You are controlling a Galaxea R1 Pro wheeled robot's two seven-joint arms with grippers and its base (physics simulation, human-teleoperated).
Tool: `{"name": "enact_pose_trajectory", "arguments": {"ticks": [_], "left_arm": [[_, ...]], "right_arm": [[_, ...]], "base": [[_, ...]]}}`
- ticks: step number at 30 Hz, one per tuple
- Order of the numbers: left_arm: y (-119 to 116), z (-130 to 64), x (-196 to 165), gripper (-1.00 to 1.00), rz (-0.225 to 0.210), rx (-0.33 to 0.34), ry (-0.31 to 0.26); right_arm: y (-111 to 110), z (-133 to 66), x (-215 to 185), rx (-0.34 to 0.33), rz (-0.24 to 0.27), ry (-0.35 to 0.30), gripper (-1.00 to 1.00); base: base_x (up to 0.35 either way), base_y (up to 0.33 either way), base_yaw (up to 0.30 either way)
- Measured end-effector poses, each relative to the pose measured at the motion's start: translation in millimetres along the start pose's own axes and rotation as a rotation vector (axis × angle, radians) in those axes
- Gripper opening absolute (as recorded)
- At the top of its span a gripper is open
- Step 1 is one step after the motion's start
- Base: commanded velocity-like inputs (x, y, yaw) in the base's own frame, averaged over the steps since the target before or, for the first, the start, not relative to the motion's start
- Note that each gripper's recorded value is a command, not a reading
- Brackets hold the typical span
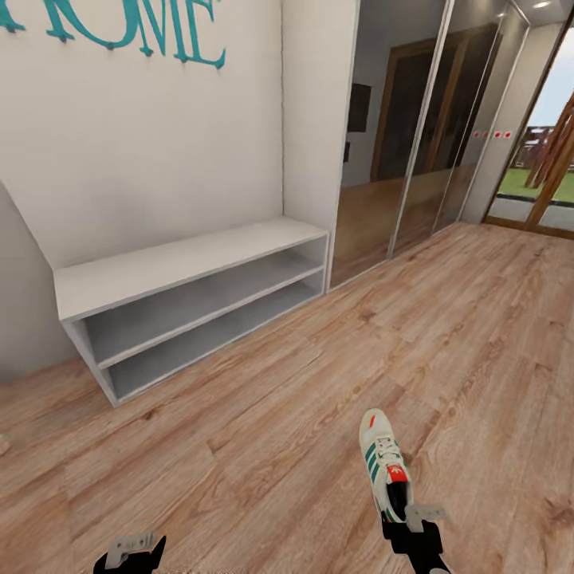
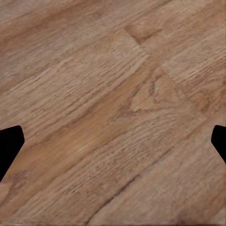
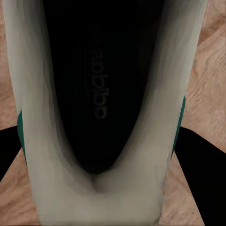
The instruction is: Pick up the two gym shoes and the two sandals from the corridor floor and place them onto the hallstand (shoe rack) in the corridor, making sure they are on the rack and not on the floor. Arrange them so the two gym shoes are next to each other and the two sandals are next to each other.
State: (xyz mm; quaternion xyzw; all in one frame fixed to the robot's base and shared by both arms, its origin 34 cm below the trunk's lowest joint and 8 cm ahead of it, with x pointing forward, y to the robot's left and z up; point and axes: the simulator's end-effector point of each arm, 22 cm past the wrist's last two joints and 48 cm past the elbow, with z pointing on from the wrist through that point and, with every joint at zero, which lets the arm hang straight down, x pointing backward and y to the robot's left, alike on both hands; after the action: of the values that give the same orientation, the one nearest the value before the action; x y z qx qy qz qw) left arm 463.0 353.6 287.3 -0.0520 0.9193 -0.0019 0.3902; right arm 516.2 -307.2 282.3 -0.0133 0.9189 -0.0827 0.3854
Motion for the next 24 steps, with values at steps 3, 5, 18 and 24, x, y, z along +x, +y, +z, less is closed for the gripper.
{"name": "enact_pose_trajectory", "arguments": {"ticks": [3,5,18,24], "left_arm": [[0.1,0.0,0.9,1.00,0.000,0.000,0.002],[0.1,0.1,1.6,1.00,0.000,0.000,0.003],[-1.9,0.6,2.8,1.00,-0.002,0.002,0.006],[-2.8,0.7,3.0,1.00,-0.003,0.003,0.006]], "right_arm": [[-0.4,0.2,1.1,0.001,0.000,0.002,-1.00],[-0.1,0.3,1.7,0.001,0.000,0.003,-1.00],[-7.4,1.2,2.9,0.009,-0.003,0.004,-1.00],[-7.1,1.2,3.1,0.006,-0.007,0.004,-1.00]], "base": [[0.000,0.000,0.274],[0.000,0.000,0.262],[-0.039,0.018,0.058],[-0.211,0.199,0.001]]}}
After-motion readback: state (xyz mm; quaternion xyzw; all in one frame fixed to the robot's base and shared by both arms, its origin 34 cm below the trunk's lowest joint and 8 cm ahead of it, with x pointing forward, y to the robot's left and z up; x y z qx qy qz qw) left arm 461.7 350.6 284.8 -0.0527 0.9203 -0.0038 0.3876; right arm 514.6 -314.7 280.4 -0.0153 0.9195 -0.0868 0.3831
